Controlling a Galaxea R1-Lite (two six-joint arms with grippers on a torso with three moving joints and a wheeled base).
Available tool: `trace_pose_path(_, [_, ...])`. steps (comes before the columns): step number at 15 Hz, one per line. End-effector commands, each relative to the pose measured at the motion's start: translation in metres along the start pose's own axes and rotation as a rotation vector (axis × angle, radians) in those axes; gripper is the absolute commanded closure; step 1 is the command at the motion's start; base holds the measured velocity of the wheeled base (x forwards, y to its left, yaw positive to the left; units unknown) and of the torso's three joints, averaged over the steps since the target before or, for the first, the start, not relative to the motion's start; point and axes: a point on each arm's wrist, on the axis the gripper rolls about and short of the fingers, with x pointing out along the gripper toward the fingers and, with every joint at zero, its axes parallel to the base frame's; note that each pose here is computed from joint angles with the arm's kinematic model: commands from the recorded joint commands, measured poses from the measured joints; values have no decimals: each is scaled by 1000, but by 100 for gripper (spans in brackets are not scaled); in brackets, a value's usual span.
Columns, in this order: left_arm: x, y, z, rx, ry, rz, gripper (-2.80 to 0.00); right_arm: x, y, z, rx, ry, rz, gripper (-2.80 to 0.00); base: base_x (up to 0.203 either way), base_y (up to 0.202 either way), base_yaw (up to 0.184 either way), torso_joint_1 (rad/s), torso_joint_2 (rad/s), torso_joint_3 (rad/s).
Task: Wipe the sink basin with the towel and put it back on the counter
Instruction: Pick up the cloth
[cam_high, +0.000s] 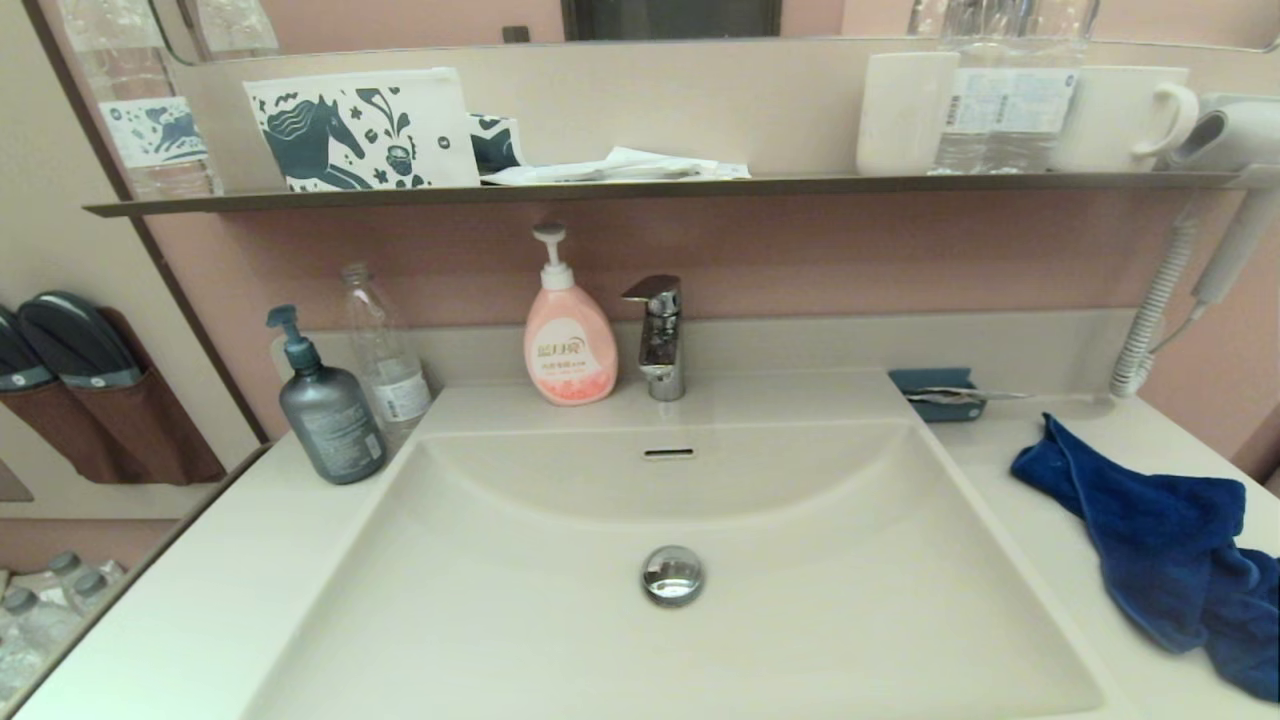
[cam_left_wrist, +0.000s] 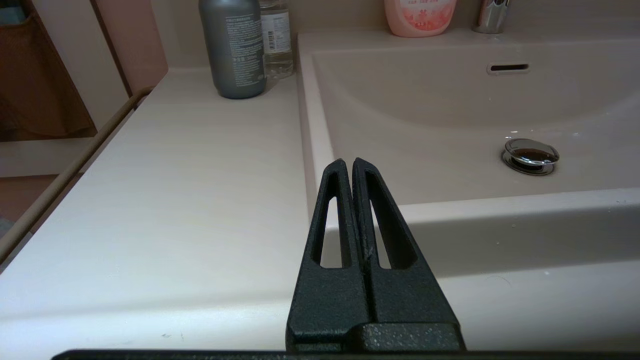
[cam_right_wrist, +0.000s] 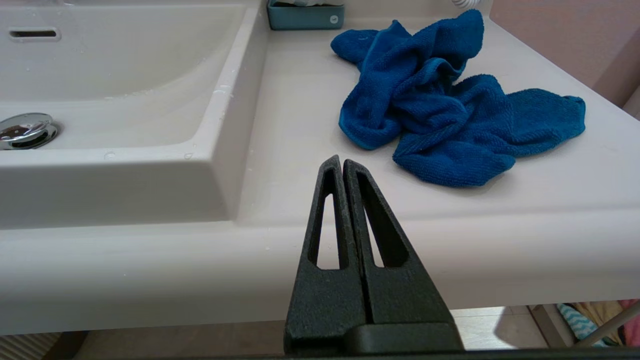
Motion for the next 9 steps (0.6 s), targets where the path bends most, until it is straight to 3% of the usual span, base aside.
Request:
trace_pose_path(1, [0, 0, 0, 0, 2, 0, 0, 0, 0, 0, 0, 0, -1, 0, 0, 0, 0, 0, 0, 0])
trace_pose_path(9, [0, 0, 0, 0, 1, 0, 0, 0, 0, 0, 0, -2, 1, 0, 0, 0, 0, 0, 0, 0])
